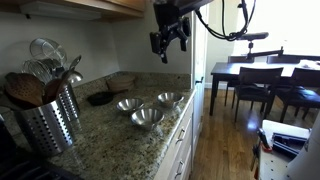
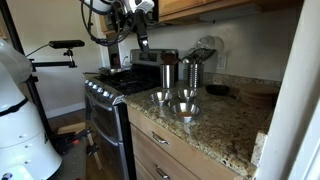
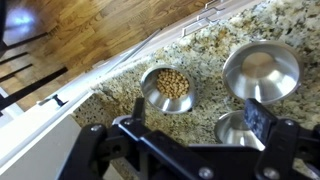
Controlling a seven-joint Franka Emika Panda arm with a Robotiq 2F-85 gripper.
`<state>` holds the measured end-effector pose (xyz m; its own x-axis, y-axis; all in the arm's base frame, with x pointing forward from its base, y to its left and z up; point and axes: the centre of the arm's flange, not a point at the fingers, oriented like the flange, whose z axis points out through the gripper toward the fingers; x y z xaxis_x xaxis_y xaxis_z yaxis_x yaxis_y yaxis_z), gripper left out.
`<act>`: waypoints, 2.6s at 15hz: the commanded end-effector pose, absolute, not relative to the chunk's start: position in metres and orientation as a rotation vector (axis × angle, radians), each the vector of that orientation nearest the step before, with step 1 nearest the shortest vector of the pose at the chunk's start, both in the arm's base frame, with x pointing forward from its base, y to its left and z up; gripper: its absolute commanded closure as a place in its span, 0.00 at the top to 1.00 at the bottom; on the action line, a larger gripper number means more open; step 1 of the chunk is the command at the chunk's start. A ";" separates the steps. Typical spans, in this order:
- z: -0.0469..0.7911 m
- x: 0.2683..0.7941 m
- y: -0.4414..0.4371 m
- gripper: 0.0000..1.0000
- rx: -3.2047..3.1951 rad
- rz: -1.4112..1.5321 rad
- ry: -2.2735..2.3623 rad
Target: Pour the contents of the silver bowl into the other silver bowl
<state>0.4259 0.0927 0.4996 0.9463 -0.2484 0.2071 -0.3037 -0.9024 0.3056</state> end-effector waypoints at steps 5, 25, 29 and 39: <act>0.453 0.412 0.010 1.00 2.754 0.132 -0.830; 0.408 0.438 -0.069 1.00 2.748 0.133 -1.060; 0.378 0.454 -0.098 1.00 2.795 0.099 -1.110; 0.313 0.486 -0.137 1.00 2.940 -0.002 -1.081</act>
<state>0.4751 -0.1270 0.3239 0.7503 -0.6609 0.0177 -0.6610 -0.7495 0.0368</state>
